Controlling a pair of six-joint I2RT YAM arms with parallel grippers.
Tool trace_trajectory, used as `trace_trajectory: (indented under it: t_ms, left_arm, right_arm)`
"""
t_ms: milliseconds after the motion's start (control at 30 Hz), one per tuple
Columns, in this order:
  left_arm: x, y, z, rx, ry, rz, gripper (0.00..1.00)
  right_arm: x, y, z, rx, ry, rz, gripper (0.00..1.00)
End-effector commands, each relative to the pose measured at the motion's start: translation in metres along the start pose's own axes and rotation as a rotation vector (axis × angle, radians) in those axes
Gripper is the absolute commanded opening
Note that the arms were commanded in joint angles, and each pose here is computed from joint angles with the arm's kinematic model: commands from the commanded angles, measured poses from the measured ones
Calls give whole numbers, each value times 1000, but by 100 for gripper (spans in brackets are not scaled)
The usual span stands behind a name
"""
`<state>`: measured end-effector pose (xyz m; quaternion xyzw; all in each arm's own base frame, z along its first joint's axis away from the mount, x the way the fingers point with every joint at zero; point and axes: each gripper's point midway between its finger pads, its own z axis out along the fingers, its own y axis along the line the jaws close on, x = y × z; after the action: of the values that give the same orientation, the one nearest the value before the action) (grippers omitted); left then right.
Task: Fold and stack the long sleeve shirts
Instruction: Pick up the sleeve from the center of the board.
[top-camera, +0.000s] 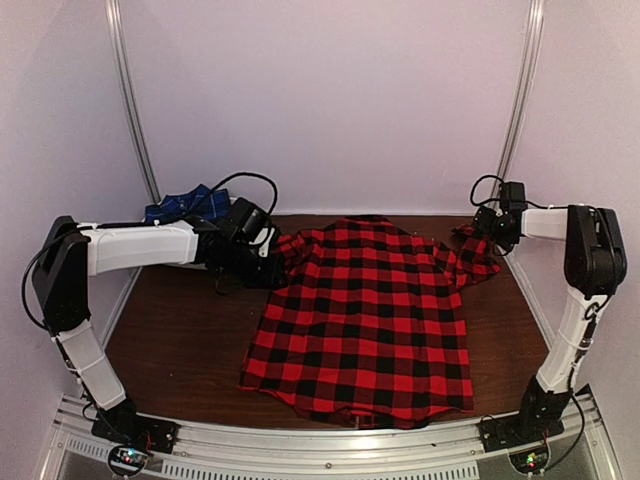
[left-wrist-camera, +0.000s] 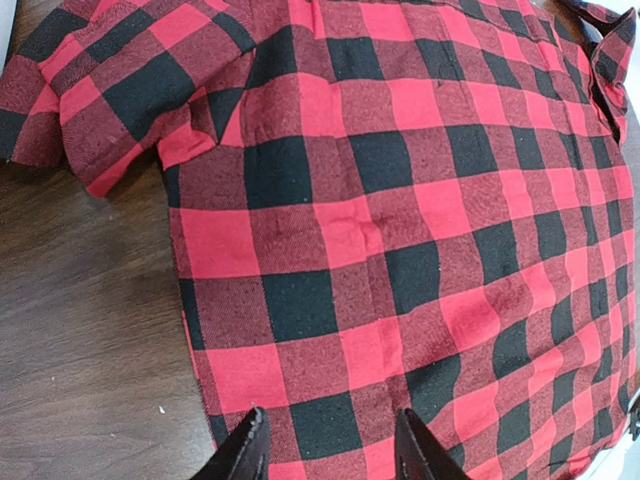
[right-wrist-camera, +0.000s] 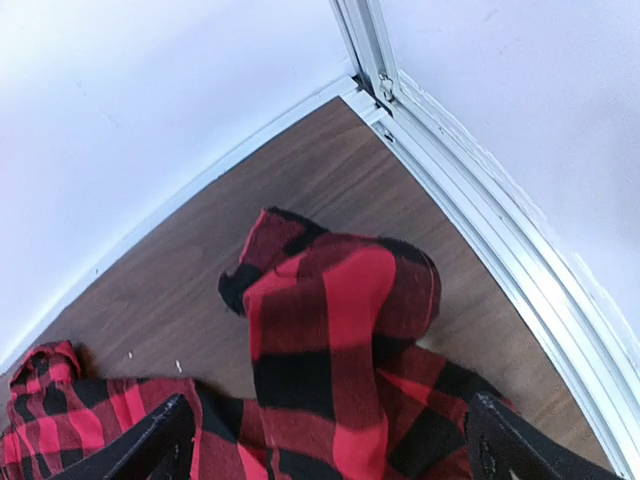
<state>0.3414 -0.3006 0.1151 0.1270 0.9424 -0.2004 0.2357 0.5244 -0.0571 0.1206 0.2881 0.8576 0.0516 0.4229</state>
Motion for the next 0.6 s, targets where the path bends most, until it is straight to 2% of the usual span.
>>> trace_trajectory:
  t_ms: [0,200,333,367,433,500,567]
  left_arm:
    - [-15,-6,-2,26,-38,17,43]
    - [-20,-9,-7,27,-51,24,43]
    - [-21,-8,-10,21,-56,23,43]
    - [-21,-8,-10,20,-56,23,43]
    - [-21,-8,-9,21,-53,20,43]
    - [-21,-9,-7,25,-52,18,43]
    - [-22,-10,-5,27,-49,18,43]
  right_arm:
    - [-37,18,28,-57,-60,-3,97]
    - [-36,8,68,16,-21,-21,94]
    - [-35,3,80,48,8,-42,83]
    - [-36,2,79,50,9,-46,78]
    - [-39,6,72,36,1,-55,62]
    - [-43,11,63,12,-9,-63,38]
    - [-48,22,52,-31,-20,-76,20]
